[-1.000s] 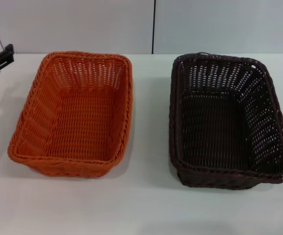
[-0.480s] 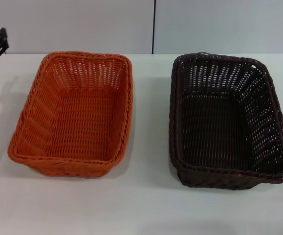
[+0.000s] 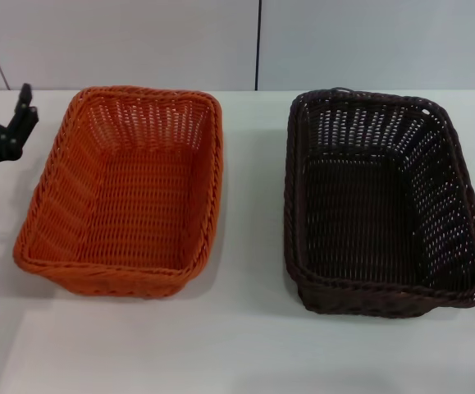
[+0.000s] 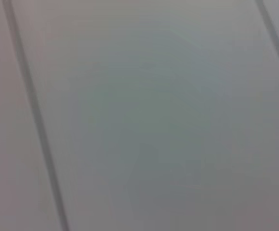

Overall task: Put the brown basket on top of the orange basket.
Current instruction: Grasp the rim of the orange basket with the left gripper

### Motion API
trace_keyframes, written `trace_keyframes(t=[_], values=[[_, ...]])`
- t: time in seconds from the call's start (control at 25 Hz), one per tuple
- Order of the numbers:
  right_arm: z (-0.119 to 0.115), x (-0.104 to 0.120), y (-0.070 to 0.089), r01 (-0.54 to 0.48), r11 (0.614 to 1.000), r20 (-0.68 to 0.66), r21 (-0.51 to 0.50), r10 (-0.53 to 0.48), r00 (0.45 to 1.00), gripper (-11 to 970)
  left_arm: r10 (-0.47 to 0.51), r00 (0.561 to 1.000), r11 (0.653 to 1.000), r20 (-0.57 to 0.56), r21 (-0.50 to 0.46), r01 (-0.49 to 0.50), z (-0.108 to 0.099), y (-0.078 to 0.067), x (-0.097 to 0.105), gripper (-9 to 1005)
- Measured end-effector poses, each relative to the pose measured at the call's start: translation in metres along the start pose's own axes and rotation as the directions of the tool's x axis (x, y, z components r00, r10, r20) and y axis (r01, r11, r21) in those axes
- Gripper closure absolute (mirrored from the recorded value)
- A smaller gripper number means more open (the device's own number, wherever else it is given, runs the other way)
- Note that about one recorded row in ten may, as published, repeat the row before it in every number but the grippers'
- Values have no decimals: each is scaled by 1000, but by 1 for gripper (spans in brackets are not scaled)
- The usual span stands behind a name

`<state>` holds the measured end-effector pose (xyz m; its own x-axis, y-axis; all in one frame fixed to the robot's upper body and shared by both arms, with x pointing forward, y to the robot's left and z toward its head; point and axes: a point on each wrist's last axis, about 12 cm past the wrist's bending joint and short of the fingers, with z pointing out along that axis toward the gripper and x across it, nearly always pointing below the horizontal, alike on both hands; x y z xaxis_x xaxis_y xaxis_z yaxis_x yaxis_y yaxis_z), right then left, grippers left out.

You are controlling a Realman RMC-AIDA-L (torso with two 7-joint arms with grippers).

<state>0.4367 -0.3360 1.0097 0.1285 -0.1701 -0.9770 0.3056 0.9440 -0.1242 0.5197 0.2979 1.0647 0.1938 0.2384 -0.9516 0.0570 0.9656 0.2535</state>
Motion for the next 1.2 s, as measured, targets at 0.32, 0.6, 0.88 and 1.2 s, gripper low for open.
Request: trace_keyframes(t=[0.32, 0.6, 0.88, 1.2], values=[[-2, -2, 12, -39, 999, 4, -32, 39, 999, 135, -88, 974, 995, -207, 30, 97, 41, -13, -28, 203], [-10, -1, 9, -39, 999, -2, -18, 39, 999, 134, -41, 887, 976, -459, 172, 134, 91, -29, -89, 209], [-10, 1, 8, -41, 999, -21, -9, 41, 999, 134, 73, 742, 966, -667, 231, 113, 115, -21, -137, 217], [-7, 3, 11, -44, 999, -37, -23, 43, 998, 135, 141, 637, 975, -758, 219, 45, 125, -8, -144, 226]])
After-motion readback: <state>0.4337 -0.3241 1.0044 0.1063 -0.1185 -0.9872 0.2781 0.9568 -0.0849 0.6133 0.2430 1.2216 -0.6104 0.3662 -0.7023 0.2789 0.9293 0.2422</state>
